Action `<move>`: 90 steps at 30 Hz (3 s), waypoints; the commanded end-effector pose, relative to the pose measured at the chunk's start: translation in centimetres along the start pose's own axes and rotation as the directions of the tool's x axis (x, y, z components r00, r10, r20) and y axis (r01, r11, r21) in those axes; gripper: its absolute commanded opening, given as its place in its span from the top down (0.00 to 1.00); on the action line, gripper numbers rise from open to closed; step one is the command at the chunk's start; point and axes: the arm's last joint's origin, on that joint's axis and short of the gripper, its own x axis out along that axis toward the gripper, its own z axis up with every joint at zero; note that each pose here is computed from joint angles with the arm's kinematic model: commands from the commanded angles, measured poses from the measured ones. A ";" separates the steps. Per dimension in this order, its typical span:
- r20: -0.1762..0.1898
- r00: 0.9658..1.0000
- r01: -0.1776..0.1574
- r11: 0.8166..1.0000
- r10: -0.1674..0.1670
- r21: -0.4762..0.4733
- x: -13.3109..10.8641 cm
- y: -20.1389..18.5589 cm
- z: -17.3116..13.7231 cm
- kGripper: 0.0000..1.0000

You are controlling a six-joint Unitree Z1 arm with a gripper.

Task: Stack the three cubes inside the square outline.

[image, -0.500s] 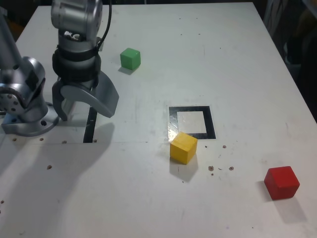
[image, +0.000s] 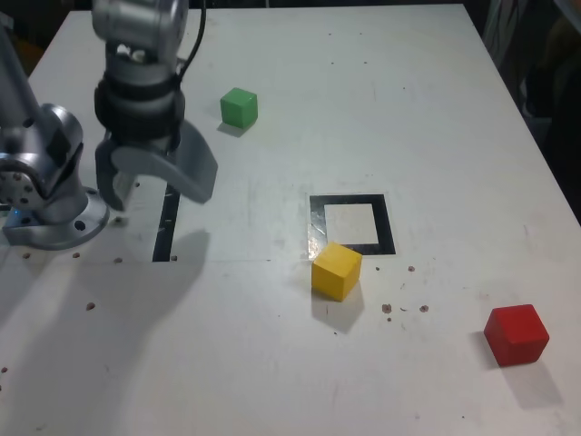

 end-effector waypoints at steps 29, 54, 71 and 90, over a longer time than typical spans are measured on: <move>0.286 0.958 0.009 0.997 -0.031 0.078 -17.4 -10.9 20.2 0.02; 0.339 0.925 0.138 0.982 -0.173 0.126 -15.6 -15.2 27.8 0.03; 0.184 0.969 0.150 0.984 -0.166 0.098 -9.9 -16.6 30.7 0.05; 0.143 0.984 0.094 0.994 -0.102 0.060 -5.8 -17.1 33.3 0.22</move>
